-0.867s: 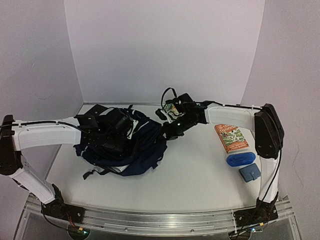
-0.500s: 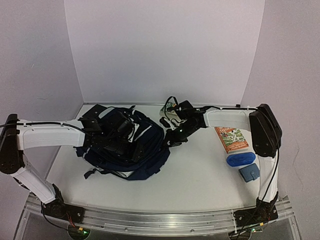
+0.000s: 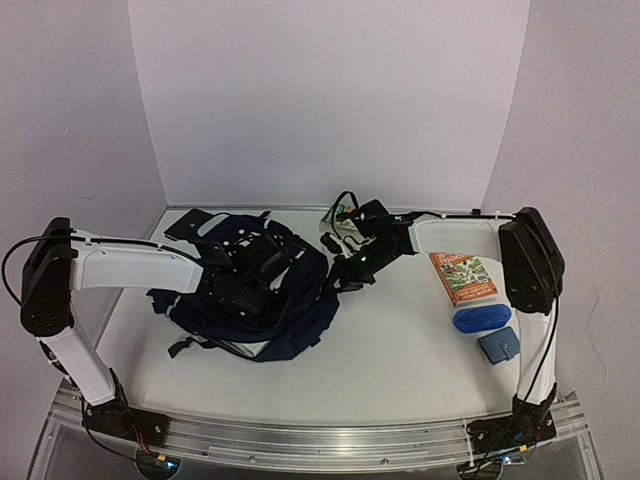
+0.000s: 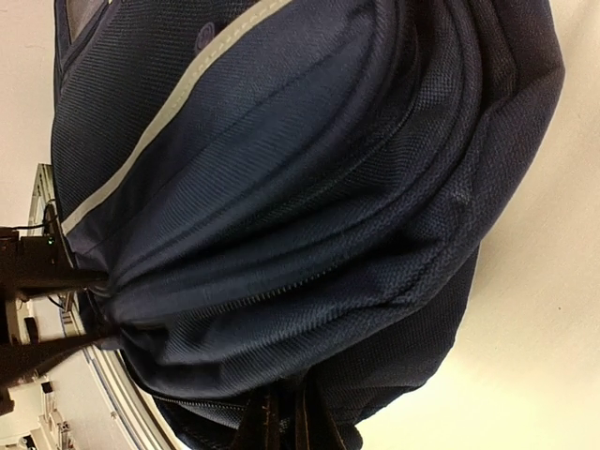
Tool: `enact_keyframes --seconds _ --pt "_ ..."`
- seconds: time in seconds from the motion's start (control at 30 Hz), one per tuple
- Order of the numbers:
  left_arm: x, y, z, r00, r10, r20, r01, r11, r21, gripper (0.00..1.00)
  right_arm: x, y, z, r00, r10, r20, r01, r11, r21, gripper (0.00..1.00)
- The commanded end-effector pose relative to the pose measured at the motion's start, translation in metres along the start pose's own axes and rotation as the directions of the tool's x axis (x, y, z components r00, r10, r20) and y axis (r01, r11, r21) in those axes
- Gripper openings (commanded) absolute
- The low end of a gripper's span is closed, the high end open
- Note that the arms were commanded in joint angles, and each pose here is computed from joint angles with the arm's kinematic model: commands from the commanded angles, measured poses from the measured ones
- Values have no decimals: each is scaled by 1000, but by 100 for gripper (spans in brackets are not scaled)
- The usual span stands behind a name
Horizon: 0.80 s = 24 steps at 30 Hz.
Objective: Pack the student bag
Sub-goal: Adjust the book in the student bag.
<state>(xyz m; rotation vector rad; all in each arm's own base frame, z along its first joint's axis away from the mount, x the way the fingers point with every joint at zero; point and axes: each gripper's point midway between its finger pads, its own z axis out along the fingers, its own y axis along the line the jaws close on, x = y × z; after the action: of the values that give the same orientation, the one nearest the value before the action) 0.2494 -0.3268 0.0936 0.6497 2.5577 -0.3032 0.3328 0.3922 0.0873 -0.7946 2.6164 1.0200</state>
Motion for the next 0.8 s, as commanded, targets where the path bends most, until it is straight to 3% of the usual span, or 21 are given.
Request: enact_keyframes --seconds 0.0,0.07,0.33,0.53,0.77 --pt "-21 7 -26 997 -14 72 16 999 -28 7 -27 39 -35 989 -91 115 99 993 -68 0" --pt "-34 2 -49 992 -21 123 20 1000 13 0 -23 31 -30 990 -90 105 96 994 -44 0" --pt "-62 -33 -126 966 -34 258 -32 968 250 0 3 0 -4 998 -50 28 50 999 22 0" --pt "-42 -78 -124 981 4 196 -83 915 395 0 21 -15 0 1000 -6 -11 6 1000 27 0" --pt "-41 -157 -123 978 46 203 -160 788 594 0 6 -65 -52 996 57 73 -64 993 95 0"
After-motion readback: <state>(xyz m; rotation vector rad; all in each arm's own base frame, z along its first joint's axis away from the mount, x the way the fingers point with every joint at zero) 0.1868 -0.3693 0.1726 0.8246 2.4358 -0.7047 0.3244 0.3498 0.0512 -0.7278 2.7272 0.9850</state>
